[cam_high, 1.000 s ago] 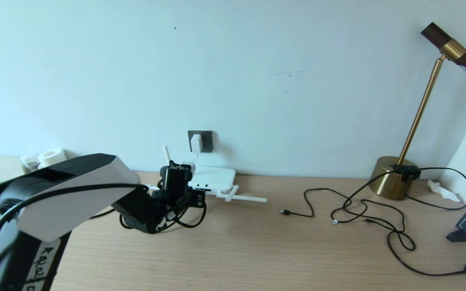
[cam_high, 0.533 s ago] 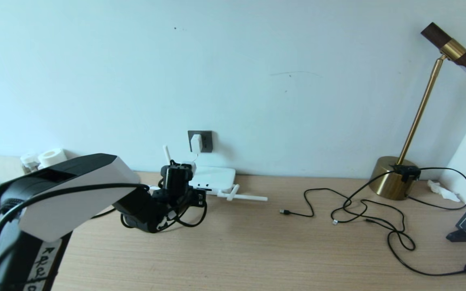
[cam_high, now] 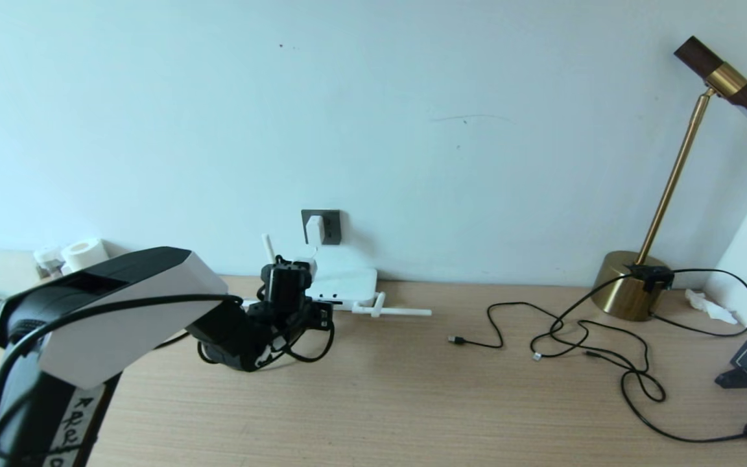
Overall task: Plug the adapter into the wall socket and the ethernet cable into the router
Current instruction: Hand it to the other hand
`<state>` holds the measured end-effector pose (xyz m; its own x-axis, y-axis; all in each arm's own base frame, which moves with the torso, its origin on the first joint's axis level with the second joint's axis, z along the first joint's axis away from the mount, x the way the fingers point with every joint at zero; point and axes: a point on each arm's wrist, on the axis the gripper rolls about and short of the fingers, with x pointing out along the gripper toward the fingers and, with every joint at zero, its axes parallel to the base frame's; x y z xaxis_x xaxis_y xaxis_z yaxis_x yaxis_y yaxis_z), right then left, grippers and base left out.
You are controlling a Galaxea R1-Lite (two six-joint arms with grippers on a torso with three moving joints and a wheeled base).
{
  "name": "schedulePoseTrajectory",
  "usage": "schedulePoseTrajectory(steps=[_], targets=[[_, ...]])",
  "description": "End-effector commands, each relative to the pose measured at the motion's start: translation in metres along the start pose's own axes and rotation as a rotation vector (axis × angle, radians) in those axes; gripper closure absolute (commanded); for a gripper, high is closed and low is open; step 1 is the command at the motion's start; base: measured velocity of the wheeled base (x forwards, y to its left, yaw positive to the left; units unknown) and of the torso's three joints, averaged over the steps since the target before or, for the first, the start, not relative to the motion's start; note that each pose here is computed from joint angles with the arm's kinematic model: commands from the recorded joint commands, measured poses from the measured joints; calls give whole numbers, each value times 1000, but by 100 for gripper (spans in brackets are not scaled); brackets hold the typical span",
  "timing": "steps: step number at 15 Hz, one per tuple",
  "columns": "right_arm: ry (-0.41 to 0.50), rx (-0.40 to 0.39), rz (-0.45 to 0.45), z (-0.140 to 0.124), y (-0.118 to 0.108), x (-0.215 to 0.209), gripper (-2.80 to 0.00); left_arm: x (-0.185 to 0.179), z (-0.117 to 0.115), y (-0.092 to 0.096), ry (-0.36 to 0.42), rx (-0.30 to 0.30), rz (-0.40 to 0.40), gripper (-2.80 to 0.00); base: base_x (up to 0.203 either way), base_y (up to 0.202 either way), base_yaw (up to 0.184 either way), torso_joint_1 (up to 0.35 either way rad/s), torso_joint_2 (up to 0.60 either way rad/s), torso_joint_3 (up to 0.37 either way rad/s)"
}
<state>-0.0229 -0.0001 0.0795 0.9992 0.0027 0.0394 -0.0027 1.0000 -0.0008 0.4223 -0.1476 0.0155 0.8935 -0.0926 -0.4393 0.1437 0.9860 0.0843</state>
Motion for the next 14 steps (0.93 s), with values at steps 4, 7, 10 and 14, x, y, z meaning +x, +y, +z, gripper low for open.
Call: schedulePoseTrajectory(steps=[4,7,10,14], targets=[[13,-1,0,-3,0,1,-280,5,-1,-1,-7,-8,7,0,0,0,0,0,0,0],[13,-1,0,-3,0,1,-280,6,-1,-2,-7,-23,7,0,0,0,0,0,0,0],[13,-1,0,-3,0,1,-280,6,-1,-3,-7,-52,18,0,0,0,0,0,0,0],[13,-1,0,-3,0,1,-280,6,2,-8,3,-83,14,0,0,0,0,0,0,0]])
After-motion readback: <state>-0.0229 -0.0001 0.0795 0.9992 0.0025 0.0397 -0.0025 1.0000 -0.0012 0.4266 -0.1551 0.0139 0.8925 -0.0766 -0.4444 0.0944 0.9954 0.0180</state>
